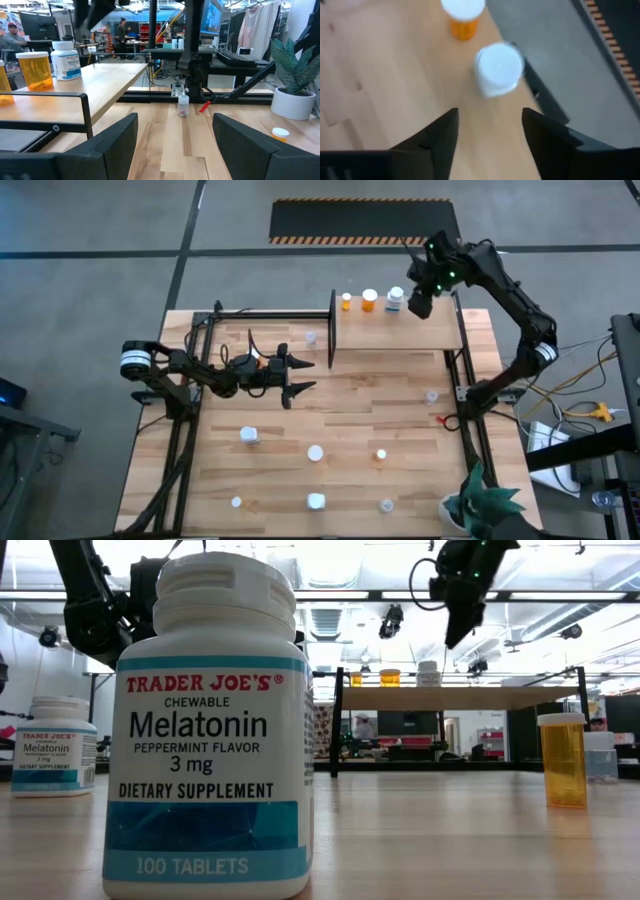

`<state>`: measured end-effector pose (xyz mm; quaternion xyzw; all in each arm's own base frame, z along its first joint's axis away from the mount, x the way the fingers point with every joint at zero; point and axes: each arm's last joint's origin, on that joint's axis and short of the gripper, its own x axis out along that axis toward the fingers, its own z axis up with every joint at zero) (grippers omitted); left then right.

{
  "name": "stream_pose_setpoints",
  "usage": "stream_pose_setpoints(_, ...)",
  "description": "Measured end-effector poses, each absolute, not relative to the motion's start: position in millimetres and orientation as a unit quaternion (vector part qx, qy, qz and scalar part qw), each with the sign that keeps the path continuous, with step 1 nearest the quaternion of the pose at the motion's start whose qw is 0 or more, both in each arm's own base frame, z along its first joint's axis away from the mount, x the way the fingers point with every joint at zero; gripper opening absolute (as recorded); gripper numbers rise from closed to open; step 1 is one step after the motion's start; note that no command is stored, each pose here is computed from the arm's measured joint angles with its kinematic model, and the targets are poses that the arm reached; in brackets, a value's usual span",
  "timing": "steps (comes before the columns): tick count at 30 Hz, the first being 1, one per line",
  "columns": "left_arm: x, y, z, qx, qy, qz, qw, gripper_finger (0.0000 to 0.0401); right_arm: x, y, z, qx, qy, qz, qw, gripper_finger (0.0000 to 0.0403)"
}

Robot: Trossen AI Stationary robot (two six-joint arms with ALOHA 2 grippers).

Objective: Pick and place medicine bottles onto shelf by color
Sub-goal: Put the middle white pill bottle on the shelf

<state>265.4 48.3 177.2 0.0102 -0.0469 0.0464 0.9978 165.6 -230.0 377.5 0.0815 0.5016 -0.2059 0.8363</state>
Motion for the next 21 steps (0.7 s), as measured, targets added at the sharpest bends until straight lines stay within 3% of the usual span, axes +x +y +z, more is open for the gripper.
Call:
stream_pose_setpoints(4, 265, 48, 177, 0.01, -0.047, 0.047, 0.998, 0.0242, 163, -218, 349, 0.111, 0.511, -0.205, 0.827, 0.0124)
stream_pose_setpoints(9, 265, 48, 177, 0.01, -0.047, 0.047, 0.998, 0.022, 164, -209, 324, 0.109, 0.436, -0.253, 0.857, 0.0024)
stream_pose_setpoints(21, 264, 54, 177, 0.014, -0.047, 0.057, 0.997, 0.0075, 162, -205, 298, 0.153, 0.36, -0.31, 0.867, 0.0011)
